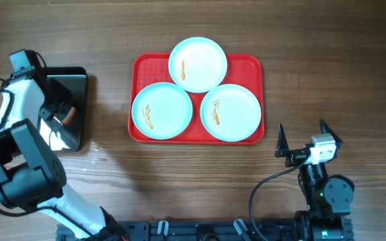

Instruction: Clean dirty plates on tray and stack at the side

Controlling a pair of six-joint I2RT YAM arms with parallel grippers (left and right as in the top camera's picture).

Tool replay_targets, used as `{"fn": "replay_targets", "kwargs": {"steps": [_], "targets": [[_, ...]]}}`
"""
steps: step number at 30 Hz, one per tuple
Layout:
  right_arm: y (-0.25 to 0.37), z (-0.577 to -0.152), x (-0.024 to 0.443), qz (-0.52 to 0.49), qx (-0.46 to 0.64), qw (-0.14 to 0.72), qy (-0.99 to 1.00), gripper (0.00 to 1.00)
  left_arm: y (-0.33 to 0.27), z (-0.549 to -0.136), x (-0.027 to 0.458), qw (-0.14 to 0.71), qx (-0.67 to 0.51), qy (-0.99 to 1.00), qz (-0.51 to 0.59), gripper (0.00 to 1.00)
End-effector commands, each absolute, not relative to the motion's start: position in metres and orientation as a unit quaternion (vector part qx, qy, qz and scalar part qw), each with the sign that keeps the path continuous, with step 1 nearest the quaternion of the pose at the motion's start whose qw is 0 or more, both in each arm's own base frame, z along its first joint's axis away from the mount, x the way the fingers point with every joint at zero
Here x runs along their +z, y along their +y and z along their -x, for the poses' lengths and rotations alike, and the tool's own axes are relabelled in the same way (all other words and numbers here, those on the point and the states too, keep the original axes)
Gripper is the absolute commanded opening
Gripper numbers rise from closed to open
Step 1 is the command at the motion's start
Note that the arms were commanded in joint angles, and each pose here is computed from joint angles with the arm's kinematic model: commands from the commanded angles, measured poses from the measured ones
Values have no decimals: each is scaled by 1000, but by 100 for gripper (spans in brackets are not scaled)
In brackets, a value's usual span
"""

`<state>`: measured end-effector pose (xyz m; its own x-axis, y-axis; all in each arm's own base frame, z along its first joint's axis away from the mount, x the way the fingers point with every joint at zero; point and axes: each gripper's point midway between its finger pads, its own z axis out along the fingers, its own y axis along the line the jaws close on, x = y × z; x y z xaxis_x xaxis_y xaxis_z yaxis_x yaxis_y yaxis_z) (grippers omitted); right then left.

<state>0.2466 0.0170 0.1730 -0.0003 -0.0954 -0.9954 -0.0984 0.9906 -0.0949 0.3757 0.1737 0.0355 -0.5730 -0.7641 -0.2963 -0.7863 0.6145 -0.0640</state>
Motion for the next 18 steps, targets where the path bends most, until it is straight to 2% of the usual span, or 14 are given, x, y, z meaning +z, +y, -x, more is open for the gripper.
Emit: {"fn": "replay_targets", "kwargs": {"steps": [1, 18], "targets": [[14, -247, 174, 65, -9, 706, 705, 100, 177, -371, 27, 139, 36, 870, 471, 57], [14, -247, 174, 65, -8, 706, 705, 100, 182, -363, 7, 114, 43, 870, 479, 55]]}}
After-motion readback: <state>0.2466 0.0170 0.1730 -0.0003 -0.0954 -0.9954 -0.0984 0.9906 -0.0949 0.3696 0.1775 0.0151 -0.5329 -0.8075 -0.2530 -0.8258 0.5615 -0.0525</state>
